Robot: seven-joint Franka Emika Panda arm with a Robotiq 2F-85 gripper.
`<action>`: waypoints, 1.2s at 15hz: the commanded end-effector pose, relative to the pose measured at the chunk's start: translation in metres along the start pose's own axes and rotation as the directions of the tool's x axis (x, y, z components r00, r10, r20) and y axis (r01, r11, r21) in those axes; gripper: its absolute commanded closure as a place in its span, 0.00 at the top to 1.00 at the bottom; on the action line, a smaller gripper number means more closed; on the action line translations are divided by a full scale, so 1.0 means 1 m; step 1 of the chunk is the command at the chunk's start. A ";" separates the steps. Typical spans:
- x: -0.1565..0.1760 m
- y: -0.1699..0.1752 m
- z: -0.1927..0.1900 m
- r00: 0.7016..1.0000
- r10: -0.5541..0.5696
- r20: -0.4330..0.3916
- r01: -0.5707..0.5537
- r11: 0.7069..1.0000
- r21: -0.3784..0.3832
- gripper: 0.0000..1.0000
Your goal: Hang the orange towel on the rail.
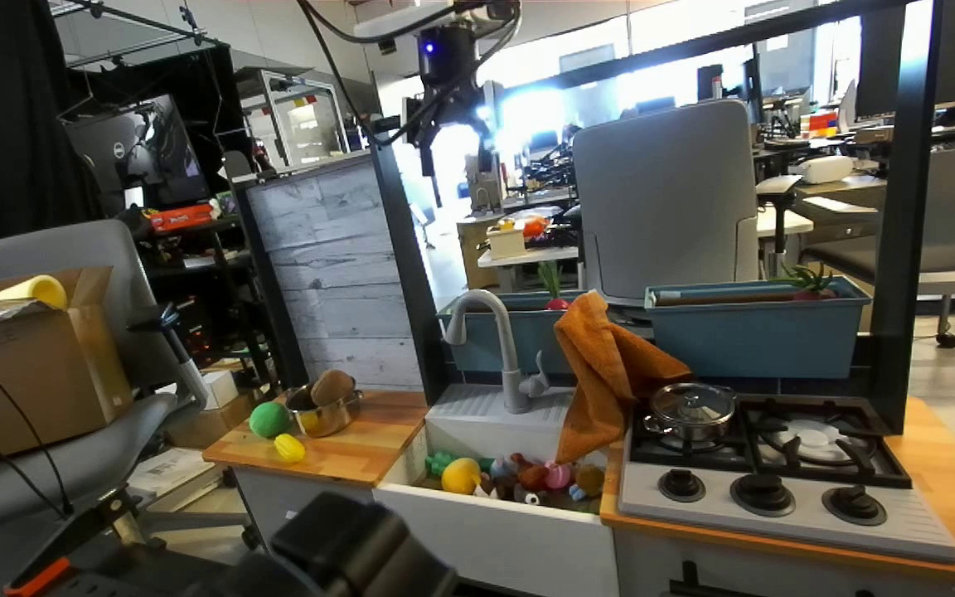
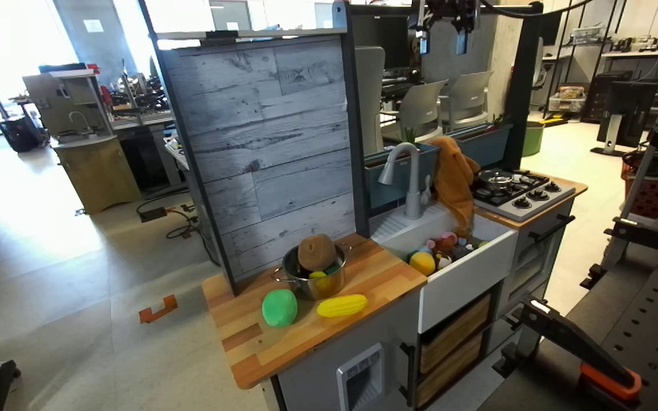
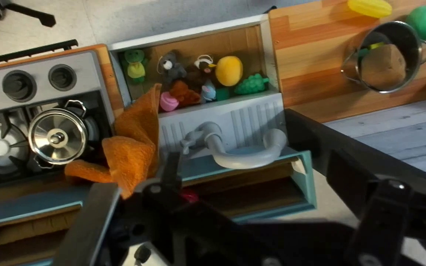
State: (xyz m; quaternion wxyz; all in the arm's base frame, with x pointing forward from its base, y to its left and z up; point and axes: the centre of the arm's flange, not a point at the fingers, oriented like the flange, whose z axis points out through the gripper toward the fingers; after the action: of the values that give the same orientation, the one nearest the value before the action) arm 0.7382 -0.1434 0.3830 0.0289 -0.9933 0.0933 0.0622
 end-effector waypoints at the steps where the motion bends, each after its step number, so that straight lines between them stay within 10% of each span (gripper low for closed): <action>1: 0.028 0.022 0.024 0.996 0.018 0.091 -0.010 0.996 -0.089 1.00; 8: -0.022 0.094 0.088 0.979 -0.045 0.200 0.097 0.961 -0.258 1.00; 12: 0.006 0.126 0.118 0.962 -0.054 0.267 0.161 0.904 -0.397 1.00; 18: 0.096 0.102 0.161 0.997 0.025 0.079 -0.012 0.987 -0.158 1.00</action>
State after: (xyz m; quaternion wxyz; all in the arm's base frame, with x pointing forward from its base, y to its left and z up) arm 0.7213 -0.2454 0.2233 -0.0941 -0.9807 0.0699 0.1565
